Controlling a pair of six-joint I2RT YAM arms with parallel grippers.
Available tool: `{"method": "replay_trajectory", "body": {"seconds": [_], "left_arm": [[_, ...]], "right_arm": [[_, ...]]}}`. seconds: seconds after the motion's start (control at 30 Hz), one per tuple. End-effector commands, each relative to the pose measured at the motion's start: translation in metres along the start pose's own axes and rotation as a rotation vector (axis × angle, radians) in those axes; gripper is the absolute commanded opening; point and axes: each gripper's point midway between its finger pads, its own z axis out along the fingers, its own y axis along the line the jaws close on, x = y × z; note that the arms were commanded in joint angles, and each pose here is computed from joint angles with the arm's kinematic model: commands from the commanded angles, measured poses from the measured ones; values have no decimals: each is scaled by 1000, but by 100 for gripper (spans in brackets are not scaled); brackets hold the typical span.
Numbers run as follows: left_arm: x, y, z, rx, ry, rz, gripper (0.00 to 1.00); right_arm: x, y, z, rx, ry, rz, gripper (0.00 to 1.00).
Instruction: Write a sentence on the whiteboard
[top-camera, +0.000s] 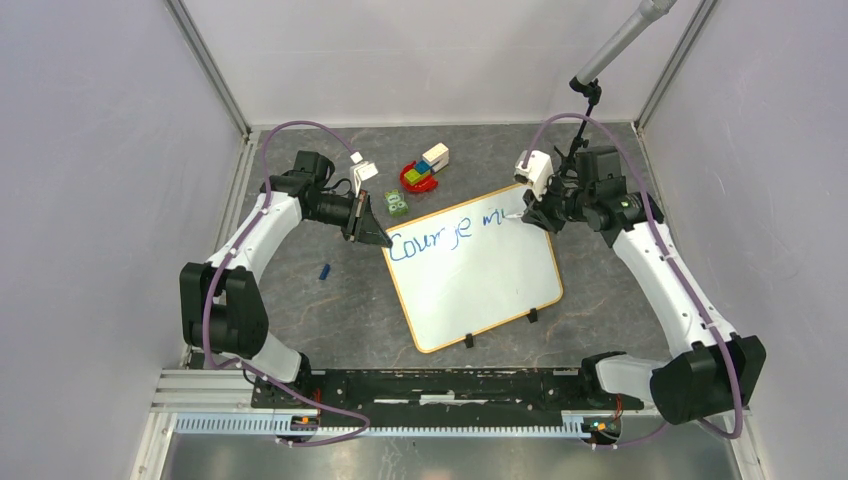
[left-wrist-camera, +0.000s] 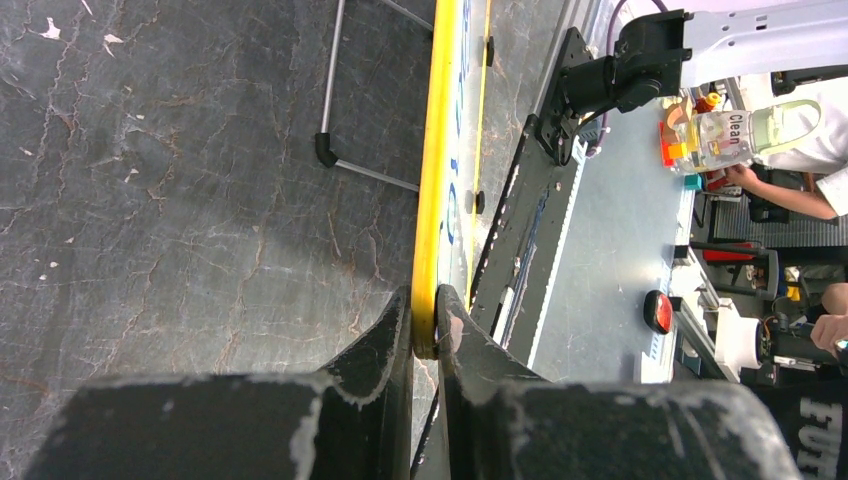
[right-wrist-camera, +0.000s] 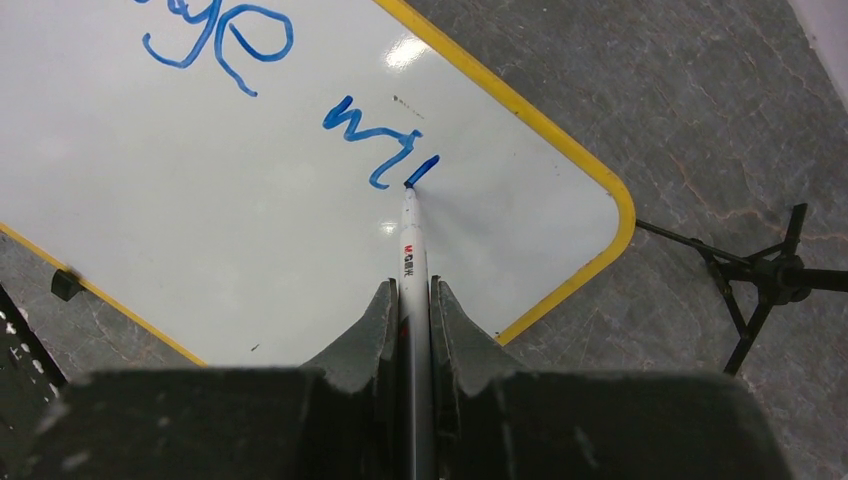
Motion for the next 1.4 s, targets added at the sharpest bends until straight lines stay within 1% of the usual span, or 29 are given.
{"method": "replay_trajectory", "body": {"seconds": [0.0,0.43,0.6,1.0,1.37], "left_arm": [[-3,4,2,-17,6,39,2],[-3,4,2,-16,5,40,2],[-3,4,1,-19,6,41,2],[-4,5,2,-18,7,38,3],[-4,4,2,-18,6,40,2]], "right_arm": [[12,6,0,-4,22,9,0],[-19,-16,-3,48,-33,0,0],[-24,-23,-3,68,-36,-5,0],[-9,-29,-10,104,6,-5,0],[17,-3,-7,38,39,9,0]]}}
